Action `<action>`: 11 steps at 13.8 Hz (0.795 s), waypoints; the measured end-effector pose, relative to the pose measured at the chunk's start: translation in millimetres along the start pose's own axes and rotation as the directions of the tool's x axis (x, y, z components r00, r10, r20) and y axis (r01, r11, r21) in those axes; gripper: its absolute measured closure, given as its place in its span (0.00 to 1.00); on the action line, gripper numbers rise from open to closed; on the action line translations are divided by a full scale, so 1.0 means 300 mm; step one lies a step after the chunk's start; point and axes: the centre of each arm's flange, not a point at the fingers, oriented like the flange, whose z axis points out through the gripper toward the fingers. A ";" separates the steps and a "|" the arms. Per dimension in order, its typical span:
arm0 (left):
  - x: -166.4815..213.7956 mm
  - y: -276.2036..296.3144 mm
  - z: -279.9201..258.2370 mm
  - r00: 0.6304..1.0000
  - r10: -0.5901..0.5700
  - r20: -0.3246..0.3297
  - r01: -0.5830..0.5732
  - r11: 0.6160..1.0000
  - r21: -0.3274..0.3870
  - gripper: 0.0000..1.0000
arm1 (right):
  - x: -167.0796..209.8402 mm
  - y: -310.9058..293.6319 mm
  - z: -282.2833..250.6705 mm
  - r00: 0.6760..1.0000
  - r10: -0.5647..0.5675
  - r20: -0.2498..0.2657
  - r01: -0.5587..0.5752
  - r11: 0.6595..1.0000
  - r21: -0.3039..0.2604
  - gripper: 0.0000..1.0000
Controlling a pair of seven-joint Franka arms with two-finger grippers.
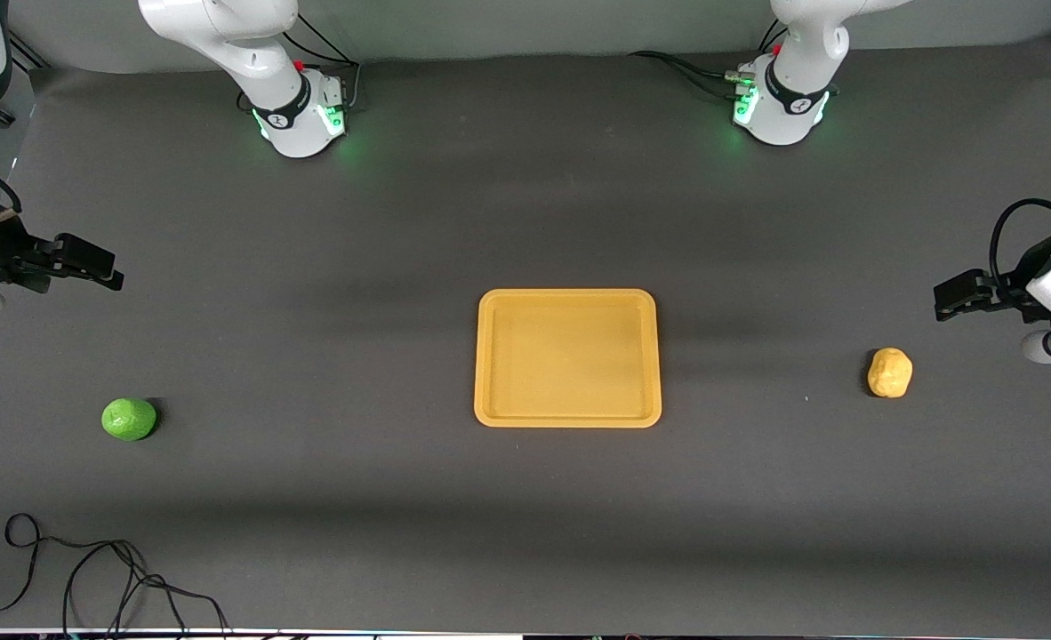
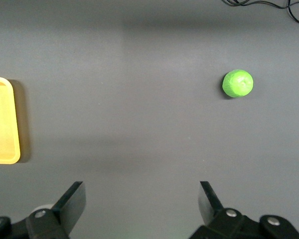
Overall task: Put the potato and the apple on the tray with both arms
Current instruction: 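Move the left gripper toward the yellow potato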
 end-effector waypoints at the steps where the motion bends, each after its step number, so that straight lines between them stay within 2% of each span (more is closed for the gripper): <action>1: 0.001 -0.020 0.000 1.000 -0.009 -0.004 0.009 1.000 0.000 0.00 | 0.000 0.000 0.000 1.000 0.000 0.000 0.000 1.000 0.000 0.00; 5: 0.009 -0.045 -0.007 0.999 -0.017 -0.032 0.017 1.000 -0.004 0.00 | 0.000 0.000 0.000 1.000 0.000 -0.001 0.000 1.000 0.000 0.00; 7: 0.010 -0.030 -0.004 0.999 -0.018 -0.031 0.016 0.999 -0.043 0.00 | 0.000 0.000 0.000 1.000 0.000 -0.001 0.000 1.000 0.000 0.00; 11: 0.042 -0.085 0.133 0.999 -0.043 0.024 0.044 0.997 -0.069 0.00 | 0.000 0.000 0.000 1.000 0.000 -0.001 0.000 1.000 0.000 0.00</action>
